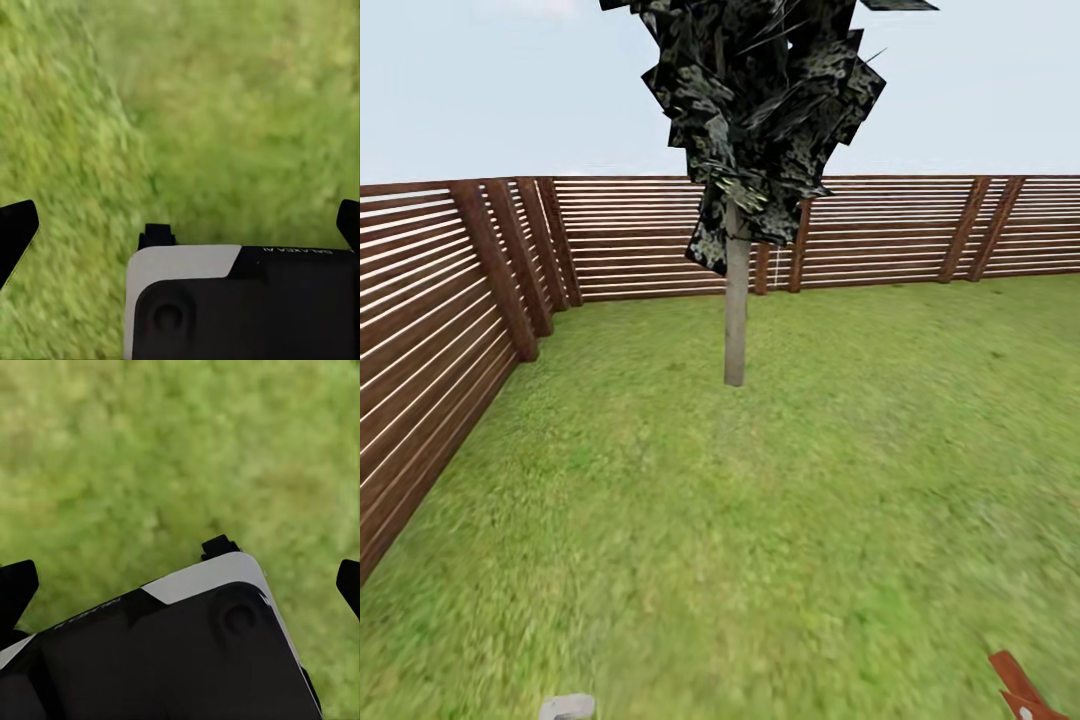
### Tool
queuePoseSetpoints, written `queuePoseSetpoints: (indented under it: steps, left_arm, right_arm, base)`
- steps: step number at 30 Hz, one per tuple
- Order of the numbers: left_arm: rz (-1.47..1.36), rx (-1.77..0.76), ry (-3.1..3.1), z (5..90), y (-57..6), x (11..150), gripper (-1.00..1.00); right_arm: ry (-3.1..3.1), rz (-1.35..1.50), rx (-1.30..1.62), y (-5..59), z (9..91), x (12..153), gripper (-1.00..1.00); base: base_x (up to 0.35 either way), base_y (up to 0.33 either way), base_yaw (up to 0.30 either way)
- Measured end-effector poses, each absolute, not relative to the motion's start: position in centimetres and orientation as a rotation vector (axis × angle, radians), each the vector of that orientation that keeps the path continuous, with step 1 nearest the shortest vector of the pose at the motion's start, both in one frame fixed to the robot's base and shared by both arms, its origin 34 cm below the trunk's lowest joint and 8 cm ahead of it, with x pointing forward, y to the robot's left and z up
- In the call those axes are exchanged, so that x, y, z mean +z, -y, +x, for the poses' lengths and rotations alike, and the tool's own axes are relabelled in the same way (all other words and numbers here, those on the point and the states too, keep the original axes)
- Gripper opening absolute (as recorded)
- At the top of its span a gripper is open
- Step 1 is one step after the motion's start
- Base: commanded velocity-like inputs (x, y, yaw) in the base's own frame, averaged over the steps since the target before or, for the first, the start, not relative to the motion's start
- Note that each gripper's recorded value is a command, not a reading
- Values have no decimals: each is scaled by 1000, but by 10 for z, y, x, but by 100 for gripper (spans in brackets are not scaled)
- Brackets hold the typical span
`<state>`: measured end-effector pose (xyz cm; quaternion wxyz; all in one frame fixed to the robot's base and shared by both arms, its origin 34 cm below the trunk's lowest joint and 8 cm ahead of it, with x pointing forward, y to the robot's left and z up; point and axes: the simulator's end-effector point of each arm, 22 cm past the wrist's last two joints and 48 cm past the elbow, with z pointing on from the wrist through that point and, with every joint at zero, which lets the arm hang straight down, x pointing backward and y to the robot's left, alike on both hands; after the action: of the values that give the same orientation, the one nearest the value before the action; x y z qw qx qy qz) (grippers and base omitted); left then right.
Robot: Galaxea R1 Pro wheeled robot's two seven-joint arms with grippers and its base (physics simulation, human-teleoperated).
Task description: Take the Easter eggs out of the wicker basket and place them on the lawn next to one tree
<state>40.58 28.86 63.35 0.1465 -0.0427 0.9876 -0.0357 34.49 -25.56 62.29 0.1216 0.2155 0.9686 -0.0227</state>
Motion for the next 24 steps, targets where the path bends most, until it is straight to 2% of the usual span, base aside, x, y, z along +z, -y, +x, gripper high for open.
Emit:
queuePoseSetpoints:
  steps: [24]
  left_arm:
    - [-108, -97, -2795, 415, -289, 637, 100]
  right_arm:
    - [-2823, 627, -62, 254, 347, 624, 100]
  base:
    - [292, 91, -1]
